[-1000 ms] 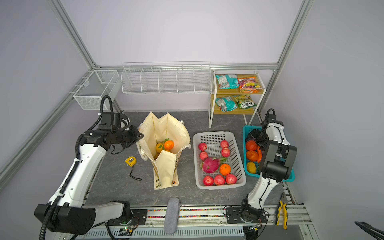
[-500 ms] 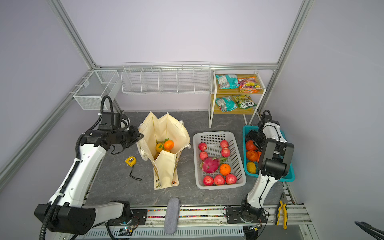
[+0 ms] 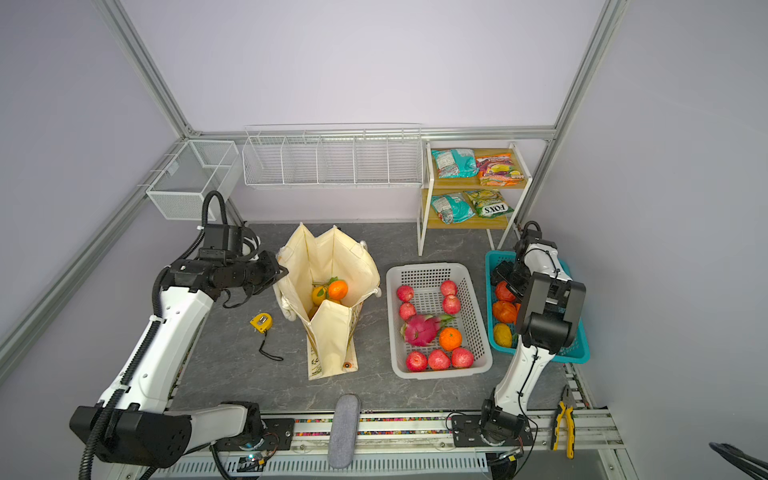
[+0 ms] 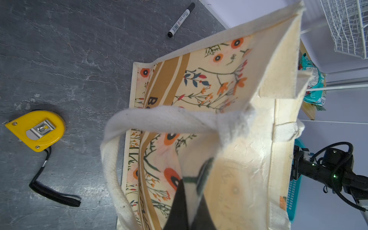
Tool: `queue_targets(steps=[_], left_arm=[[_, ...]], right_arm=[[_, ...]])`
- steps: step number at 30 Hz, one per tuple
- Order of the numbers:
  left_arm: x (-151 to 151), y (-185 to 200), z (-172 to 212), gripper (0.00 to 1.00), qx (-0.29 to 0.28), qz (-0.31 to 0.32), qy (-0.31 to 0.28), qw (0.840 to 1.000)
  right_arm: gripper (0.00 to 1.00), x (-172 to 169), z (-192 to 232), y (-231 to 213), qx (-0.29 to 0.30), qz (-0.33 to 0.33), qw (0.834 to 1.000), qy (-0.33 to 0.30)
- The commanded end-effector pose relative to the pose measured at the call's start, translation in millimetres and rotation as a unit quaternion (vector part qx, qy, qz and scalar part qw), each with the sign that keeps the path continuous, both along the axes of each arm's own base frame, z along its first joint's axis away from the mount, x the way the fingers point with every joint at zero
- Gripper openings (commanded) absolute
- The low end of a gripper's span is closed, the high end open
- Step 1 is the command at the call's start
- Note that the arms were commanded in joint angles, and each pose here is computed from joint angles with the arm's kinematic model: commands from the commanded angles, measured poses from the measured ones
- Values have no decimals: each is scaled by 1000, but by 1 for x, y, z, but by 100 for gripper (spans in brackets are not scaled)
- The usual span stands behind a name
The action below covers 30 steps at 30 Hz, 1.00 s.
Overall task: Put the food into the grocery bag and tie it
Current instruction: 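Lower the right gripper into the teal basket and grasp the red tomato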
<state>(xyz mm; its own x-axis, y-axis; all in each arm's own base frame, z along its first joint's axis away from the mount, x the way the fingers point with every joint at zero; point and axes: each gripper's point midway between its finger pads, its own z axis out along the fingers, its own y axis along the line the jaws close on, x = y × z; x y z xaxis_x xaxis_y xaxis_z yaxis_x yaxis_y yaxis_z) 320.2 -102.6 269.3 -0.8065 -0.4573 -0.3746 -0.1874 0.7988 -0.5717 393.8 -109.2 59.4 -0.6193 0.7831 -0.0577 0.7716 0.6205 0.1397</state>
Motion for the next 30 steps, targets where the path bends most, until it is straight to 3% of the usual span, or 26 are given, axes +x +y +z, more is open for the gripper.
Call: queue_targets(steps=[1,9,24,30], left_arm=[[4,3,2,0,8,-1,-5,1000],[3,3,4,0,13,-4,-7,1000],[-5,8,5,0,24,-3,-9,1000],[-4,8,6,0,24,-4,-9,1000]], right_arm=[[95,3,-6,-3,-6,-17,1000,7],[100,4,-8,-11,-17,-40,999,6],[74,4,-7,-14,-17,-63,998,-3],[68,3,1,-15,-14,-65,998,-12]])
